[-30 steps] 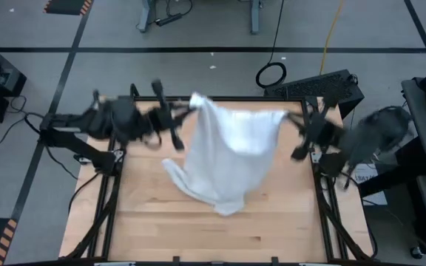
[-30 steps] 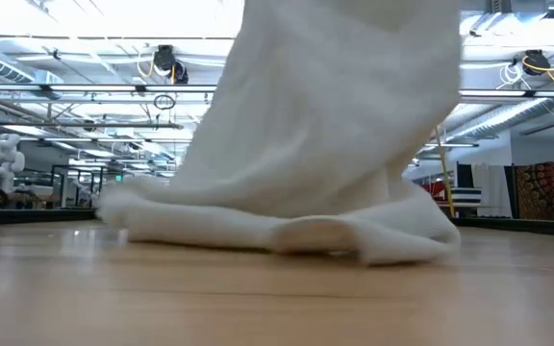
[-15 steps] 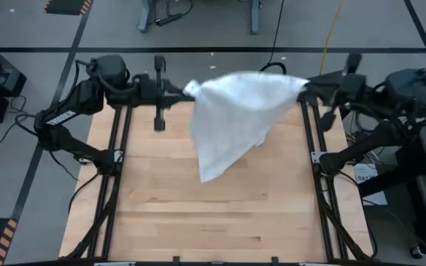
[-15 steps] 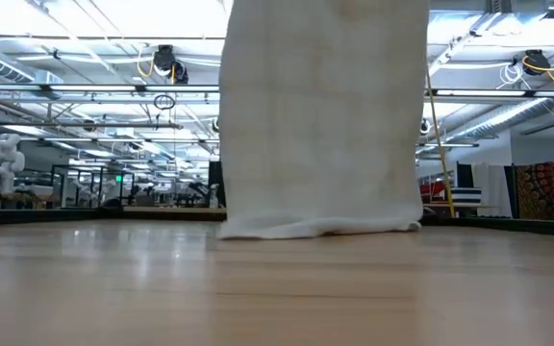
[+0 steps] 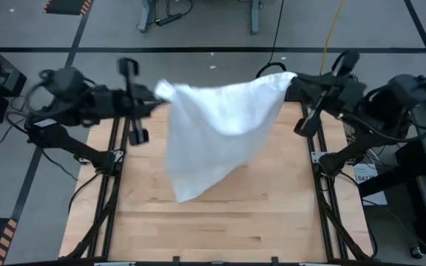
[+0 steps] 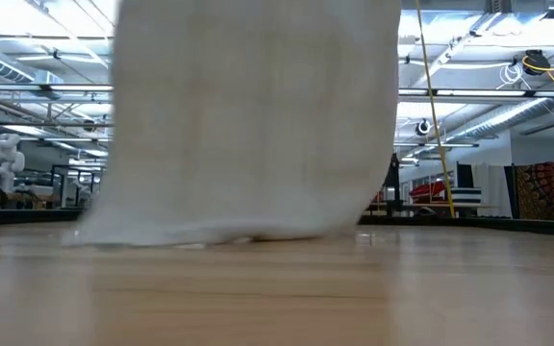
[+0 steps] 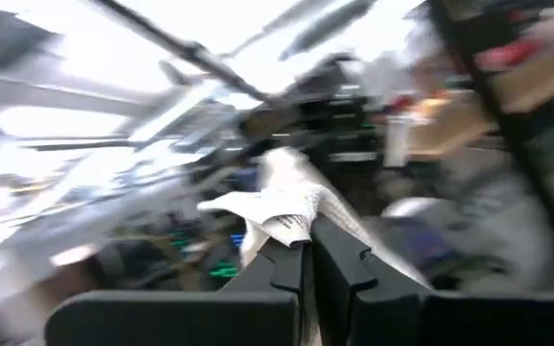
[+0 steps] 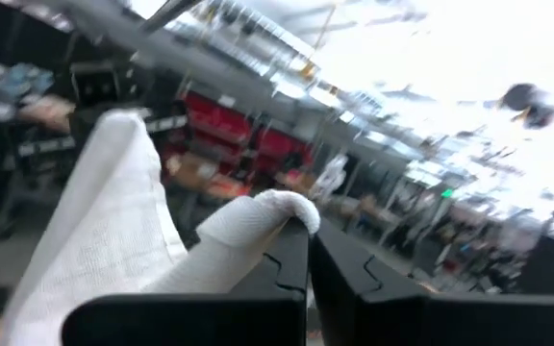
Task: Roll towel
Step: Roll the white towel
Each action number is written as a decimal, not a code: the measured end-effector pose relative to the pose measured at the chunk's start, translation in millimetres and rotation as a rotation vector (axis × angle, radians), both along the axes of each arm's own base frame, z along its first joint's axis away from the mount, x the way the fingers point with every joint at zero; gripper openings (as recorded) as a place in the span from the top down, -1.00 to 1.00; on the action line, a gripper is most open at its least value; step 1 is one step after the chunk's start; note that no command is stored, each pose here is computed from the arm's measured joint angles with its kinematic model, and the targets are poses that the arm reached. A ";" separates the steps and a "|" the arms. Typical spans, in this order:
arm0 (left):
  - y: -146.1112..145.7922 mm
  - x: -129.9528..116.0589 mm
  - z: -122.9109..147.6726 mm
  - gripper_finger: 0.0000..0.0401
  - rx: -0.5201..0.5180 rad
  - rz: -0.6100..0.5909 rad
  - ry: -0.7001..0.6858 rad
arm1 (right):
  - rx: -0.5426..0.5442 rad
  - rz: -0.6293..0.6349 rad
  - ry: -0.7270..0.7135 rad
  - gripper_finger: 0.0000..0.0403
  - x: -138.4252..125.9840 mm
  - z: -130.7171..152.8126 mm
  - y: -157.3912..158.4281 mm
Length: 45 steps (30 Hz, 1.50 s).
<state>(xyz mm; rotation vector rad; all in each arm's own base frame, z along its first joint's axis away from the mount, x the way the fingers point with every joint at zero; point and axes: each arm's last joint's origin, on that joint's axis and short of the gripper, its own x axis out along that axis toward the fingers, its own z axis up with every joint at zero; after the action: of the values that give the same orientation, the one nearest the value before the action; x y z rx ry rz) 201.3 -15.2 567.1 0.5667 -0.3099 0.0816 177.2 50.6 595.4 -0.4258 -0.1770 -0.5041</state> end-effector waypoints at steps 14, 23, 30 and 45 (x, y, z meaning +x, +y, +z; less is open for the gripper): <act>48.2 -60.8 7.1 0.95 -0.112 0.624 0.001 | -0.167 -0.192 0.026 1.00 36.4 1.1 23.5; 68.5 -33.9 -29.0 0.95 -0.173 0.701 0.318 | -0.172 -0.375 0.322 1.00 71.3 -34.2 -6.7; 106.3 -6.3 -46.5 0.95 -0.202 0.832 0.414 | -0.068 -0.429 0.501 1.00 78.2 -62.8 -66.3; 166.0 37.0 -116.2 0.95 -0.464 0.909 0.799 | 0.252 -0.320 0.797 1.00 90.1 -173.5 -196.2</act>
<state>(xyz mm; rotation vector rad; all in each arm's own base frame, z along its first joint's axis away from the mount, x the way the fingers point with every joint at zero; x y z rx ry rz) 238.3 150.8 450.9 0.2029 0.7524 0.7615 267.3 -145.6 421.9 -0.3808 0.7260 -0.6249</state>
